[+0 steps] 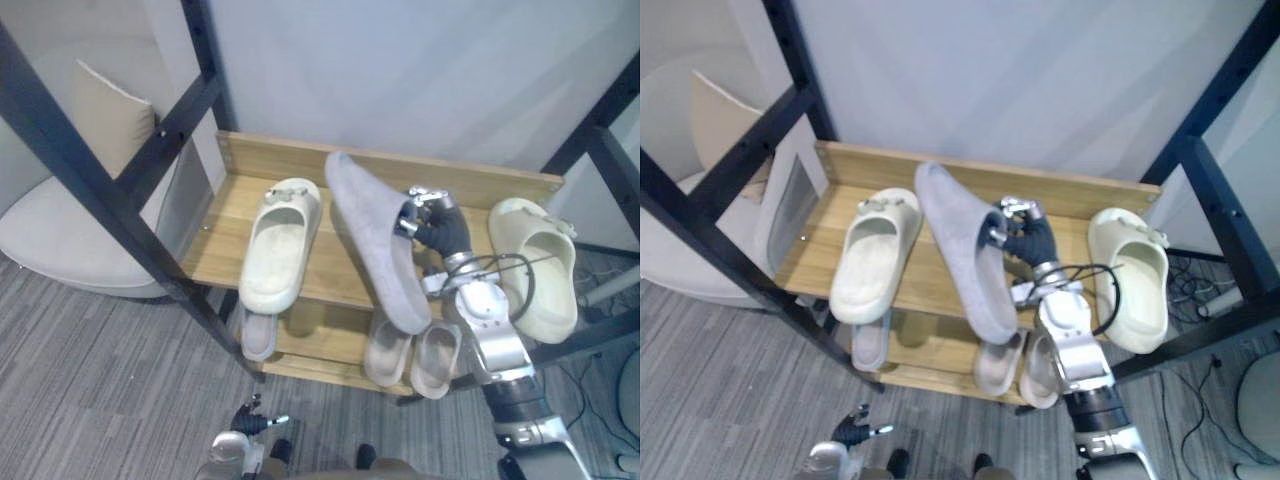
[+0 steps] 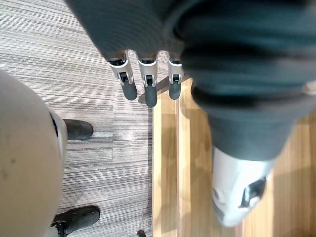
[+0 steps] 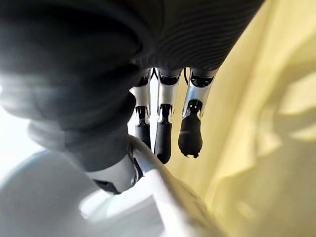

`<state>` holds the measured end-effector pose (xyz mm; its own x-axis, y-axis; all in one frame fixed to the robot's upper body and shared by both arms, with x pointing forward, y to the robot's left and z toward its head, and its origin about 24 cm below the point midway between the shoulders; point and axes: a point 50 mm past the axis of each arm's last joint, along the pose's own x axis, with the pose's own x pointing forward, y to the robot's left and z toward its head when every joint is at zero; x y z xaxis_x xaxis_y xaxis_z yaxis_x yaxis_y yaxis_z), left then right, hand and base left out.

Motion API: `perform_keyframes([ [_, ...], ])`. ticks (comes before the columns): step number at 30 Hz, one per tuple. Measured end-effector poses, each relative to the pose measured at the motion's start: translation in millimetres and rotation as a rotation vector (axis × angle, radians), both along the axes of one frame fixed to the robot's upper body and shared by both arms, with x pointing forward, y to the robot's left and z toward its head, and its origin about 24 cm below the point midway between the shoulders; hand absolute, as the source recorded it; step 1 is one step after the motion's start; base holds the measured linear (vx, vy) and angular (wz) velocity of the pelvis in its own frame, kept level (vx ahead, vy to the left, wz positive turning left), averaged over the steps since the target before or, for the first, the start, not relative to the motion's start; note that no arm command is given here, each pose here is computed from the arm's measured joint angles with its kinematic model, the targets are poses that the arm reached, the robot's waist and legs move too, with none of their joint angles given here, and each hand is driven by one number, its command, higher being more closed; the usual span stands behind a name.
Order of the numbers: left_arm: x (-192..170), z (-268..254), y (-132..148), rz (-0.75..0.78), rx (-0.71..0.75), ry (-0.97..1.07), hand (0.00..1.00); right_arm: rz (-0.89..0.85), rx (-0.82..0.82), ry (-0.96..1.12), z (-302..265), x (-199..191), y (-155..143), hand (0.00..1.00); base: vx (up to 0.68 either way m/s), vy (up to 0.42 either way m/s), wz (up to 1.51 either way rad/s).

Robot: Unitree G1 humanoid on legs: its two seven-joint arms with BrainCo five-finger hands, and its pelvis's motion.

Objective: Organize the slippers on the shoe rack

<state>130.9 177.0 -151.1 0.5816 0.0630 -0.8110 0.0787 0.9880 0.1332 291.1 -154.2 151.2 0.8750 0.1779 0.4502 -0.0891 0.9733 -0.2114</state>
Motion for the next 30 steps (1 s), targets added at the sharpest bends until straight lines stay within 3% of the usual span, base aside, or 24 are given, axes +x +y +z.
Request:
perform_keyframes([
  [16,-2.8,-1.5,0.5,-0.009,0.011,0.013,0.00,0.074,0.139,-0.152,14.6,-47.7,6.3,1.00,-0.01,0.004,0.00],
  [30,-13.1,-6.2,3.2,-0.052,0.038,0.061,0.00,0.397,0.147,0.043,-24.7,-84.8,42.0,1.00,-0.03,0.000,-0.01],
])
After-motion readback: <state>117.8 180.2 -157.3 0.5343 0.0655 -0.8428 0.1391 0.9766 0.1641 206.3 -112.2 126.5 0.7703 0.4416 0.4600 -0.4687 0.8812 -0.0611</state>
